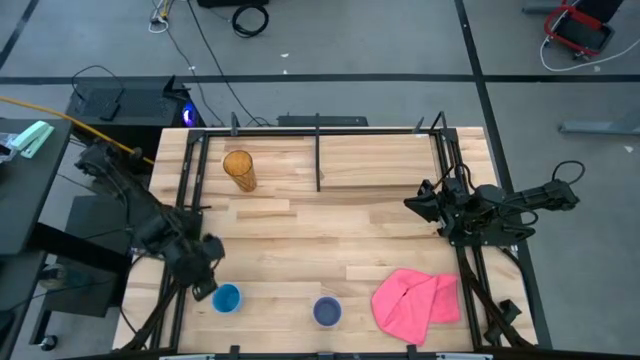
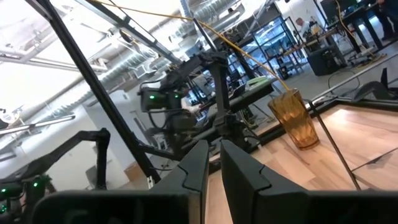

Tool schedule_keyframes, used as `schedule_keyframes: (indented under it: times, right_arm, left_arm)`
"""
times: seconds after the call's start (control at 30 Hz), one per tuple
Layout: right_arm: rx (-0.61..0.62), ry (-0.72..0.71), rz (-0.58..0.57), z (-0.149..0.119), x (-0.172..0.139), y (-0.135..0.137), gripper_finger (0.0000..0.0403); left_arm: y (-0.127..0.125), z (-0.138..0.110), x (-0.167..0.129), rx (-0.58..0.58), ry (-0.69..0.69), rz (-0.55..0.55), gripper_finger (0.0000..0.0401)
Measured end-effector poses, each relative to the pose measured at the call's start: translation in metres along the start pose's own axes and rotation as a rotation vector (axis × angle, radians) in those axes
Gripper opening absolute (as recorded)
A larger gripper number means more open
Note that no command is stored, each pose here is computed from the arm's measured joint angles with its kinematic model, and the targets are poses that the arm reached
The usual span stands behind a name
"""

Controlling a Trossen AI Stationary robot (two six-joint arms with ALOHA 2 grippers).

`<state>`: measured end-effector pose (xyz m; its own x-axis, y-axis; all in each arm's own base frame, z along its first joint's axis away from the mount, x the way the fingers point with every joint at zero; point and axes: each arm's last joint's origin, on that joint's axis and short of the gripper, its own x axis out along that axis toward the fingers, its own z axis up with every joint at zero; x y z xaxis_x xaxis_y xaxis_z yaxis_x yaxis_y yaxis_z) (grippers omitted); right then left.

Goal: Stack small to large cups/mugs on shelf
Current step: Put the blue cup on the shelf

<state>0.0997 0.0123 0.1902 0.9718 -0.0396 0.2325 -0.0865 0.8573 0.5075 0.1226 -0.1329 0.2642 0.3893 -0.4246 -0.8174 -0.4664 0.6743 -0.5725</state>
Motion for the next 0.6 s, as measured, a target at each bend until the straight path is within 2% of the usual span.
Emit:
schedule_keyframes:
  times: [0.1,0.27,0.33,0.6]
  right_arm:
    - [0.003,0.000,0.000,0.000,0.000,0.000,0.0050]
    - [0.003,0.000,0.000,0.000,0.000,0.000,0.0050]
    - [0.003,0.000,0.000,0.000,0.000,0.000,0.0050]
    - [0.022,0.034,-0.020,-0.003,0.000,-0.002,0.0050]
  left_arm:
    - [-0.006,-0.008,0.010,-0.006,-0.018,0.009,0.0012]
    - [0.004,-0.019,0.026,-0.082,0.044,0.209,0.0013]
    - [0.006,-0.021,0.028,-0.090,0.058,0.252,0.0012]
    - [0.004,-0.021,0.029,-0.105,0.052,0.230,0.0031]
